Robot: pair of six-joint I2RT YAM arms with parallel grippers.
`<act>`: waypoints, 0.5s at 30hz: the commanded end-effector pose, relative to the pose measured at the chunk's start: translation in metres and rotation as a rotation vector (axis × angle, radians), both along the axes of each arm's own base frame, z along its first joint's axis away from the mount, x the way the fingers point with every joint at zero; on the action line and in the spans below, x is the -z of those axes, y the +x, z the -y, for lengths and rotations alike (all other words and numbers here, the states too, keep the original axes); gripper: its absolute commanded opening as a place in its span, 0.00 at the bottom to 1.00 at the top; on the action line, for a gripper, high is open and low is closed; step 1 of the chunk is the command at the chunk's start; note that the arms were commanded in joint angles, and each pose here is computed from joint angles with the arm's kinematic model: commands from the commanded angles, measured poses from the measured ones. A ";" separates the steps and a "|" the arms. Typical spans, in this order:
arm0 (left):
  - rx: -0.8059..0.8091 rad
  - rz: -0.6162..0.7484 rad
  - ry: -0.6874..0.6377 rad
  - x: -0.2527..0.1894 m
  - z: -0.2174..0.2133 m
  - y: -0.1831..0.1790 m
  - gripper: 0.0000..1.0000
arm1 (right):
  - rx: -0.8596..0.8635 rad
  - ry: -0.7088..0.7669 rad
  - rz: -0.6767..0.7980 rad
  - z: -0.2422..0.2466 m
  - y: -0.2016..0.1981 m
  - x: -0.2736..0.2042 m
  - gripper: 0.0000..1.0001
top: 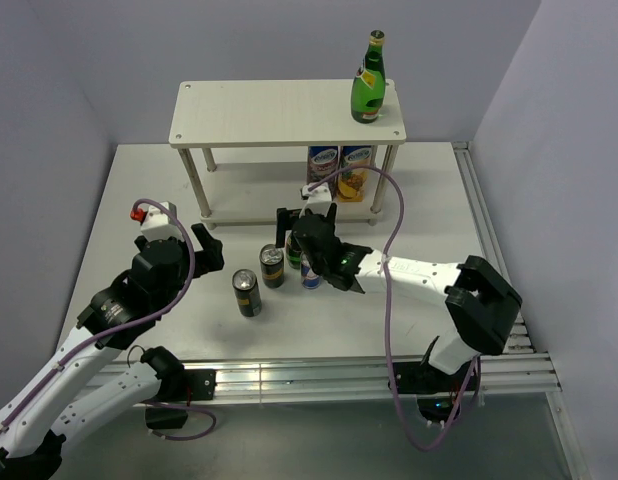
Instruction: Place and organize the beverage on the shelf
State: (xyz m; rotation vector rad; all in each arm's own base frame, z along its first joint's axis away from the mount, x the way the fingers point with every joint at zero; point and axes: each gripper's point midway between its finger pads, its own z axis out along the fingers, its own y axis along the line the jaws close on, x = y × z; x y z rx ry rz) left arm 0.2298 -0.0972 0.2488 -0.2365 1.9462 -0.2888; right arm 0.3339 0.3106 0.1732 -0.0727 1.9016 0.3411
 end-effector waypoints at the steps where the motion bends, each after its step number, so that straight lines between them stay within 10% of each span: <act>1: 0.019 0.026 -0.007 -0.007 0.004 0.003 0.94 | 0.058 0.022 0.041 0.005 0.014 0.000 0.92; 5: 0.021 0.029 -0.010 -0.008 0.005 0.003 0.94 | 0.072 0.021 0.037 0.006 0.016 0.012 0.84; 15: 0.033 0.028 -0.013 -0.007 0.006 0.002 0.94 | 0.107 -0.006 0.027 0.011 0.020 0.037 0.28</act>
